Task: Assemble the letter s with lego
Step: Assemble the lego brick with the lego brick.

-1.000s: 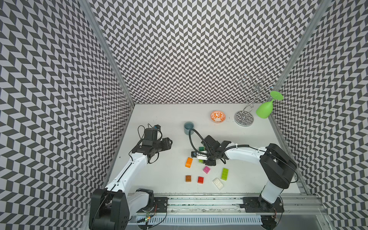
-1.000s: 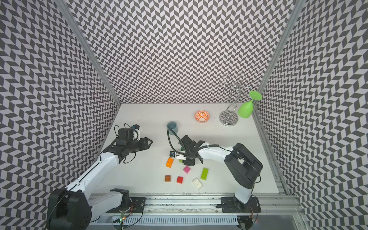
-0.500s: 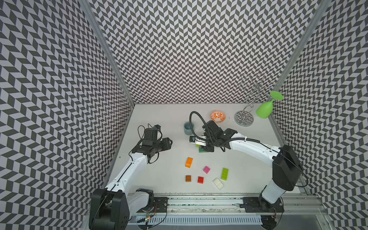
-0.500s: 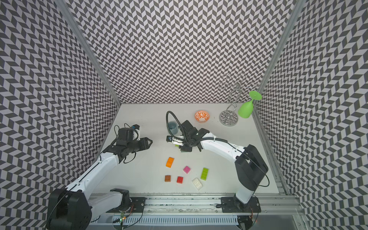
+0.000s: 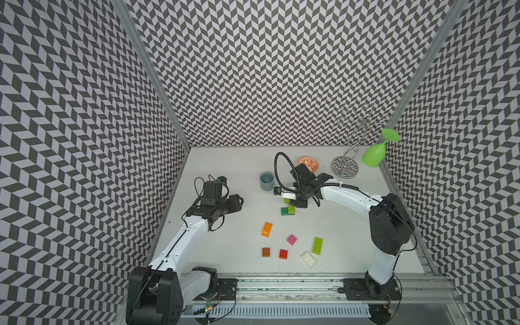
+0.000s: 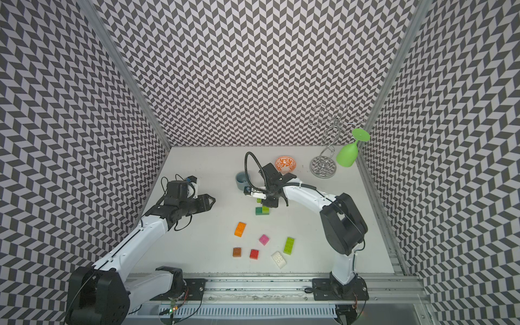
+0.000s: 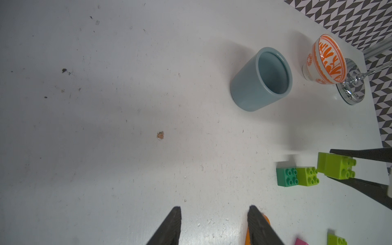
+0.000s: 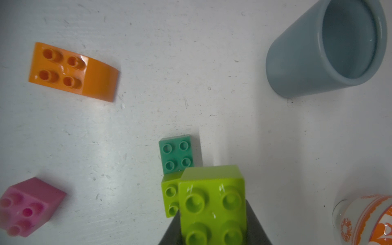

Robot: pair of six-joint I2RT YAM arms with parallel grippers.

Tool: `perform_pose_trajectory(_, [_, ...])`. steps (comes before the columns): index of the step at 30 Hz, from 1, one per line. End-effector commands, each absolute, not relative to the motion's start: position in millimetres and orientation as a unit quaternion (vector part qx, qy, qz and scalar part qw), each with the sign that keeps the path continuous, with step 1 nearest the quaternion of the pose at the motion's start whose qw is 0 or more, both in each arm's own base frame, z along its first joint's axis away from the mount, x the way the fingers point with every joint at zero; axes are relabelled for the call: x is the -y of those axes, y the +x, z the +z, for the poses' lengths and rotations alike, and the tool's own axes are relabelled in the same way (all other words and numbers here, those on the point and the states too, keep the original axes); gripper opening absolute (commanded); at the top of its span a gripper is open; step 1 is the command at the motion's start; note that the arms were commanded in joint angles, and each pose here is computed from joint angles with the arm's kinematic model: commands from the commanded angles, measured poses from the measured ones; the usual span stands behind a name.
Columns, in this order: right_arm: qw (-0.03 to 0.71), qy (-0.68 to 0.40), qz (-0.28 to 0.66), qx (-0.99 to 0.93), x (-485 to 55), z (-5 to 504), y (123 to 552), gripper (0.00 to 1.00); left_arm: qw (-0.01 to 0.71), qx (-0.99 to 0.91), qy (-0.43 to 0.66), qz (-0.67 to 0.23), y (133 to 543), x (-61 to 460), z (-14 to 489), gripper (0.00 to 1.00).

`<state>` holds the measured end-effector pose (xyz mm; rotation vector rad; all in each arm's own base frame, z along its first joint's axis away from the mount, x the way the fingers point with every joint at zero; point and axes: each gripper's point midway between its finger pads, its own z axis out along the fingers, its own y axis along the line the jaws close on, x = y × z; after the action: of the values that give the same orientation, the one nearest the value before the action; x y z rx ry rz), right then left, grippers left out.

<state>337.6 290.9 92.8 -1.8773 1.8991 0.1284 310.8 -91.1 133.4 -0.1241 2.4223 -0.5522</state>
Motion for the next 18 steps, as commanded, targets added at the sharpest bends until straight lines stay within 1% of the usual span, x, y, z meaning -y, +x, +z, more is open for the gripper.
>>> perform_pose_trajectory(1, [0.234, -0.700, 0.060, -0.672, -298, 90, 336, 0.05, 0.336, -0.916, -0.039, -0.216, 312, 92, 140, 0.53])
perform_pose_trajectory(18, [0.218, -0.705, 0.087, -0.670, -299, 83, 322, 0.05, 0.336, -0.916, -0.039, -0.217, 312, 91, 140, 0.53])
